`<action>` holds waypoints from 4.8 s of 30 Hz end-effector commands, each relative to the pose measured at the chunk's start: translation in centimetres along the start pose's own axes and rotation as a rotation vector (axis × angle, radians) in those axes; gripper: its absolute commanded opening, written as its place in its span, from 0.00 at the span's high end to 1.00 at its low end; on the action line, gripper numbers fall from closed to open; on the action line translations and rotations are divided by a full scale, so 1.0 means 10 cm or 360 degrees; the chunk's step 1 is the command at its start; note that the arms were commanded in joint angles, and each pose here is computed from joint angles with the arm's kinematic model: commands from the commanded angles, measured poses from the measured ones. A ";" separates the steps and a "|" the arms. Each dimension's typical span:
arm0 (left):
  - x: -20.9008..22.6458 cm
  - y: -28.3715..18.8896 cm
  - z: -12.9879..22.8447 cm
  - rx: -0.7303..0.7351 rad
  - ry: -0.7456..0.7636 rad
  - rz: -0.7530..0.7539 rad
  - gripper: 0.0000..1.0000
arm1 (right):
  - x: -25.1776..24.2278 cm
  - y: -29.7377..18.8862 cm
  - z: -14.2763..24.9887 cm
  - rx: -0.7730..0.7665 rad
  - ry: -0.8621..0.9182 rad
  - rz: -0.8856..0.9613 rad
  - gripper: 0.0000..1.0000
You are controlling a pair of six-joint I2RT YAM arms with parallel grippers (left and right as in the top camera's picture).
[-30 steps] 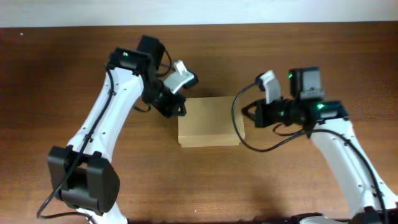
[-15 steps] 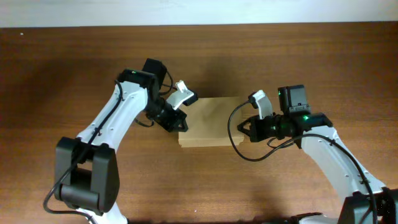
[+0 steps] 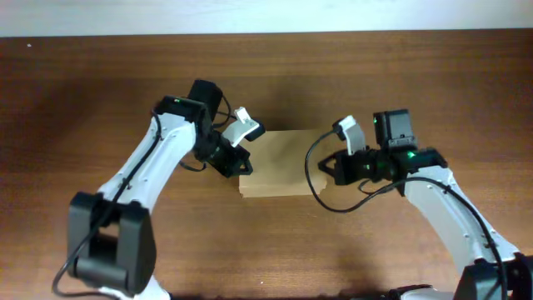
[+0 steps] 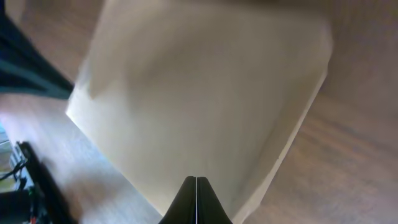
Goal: Pack container
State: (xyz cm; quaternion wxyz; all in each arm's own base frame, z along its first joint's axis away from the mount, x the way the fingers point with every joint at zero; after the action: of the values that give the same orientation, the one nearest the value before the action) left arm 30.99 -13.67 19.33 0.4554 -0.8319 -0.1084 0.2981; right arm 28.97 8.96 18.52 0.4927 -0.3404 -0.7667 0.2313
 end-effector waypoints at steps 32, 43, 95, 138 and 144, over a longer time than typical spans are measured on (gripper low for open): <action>-1.49 -0.91 1.17 -0.0535 -0.0093 -0.0616 0.98 | 0.84 -1.53 1.97 -0.0464 -0.0055 0.0099 0.96; -1.46 -0.82 1.24 -0.0596 -0.0375 -0.0576 0.01 | 0.81 -1.50 2.06 -0.0473 -0.0062 0.0098 0.01; -0.88 -0.01 1.89 -0.1285 -0.0097 -0.1143 0.01 | 0.81 -1.50 2.06 -0.0473 -0.0062 0.0098 0.01; -1.03 0.06 1.82 -0.1314 0.0057 -0.0956 0.01 | 0.75 -1.45 2.04 -0.0467 -0.0087 0.0131 0.01; -1.03 0.06 1.82 -0.1314 0.0057 -0.0956 0.01 | 0.68 -1.19 1.80 -0.0714 -0.0380 -0.0031 0.01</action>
State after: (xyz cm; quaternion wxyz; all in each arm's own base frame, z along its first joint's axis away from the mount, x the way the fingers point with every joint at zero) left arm 11.97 -5.96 15.59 0.1605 -0.8760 -0.4492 0.0716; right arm 6.44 5.42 24.76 0.3355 -0.4174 -0.8388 0.0979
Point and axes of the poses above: each gripper's point midway between its finger pads, its own y axis out along the fingers, its own x axis along the line the jaws close on, z = x × y, the point moved 9 cm from there along -y, back along the fingers, and after that the axes turned 10 degrees about y, right-handed, at the moved point
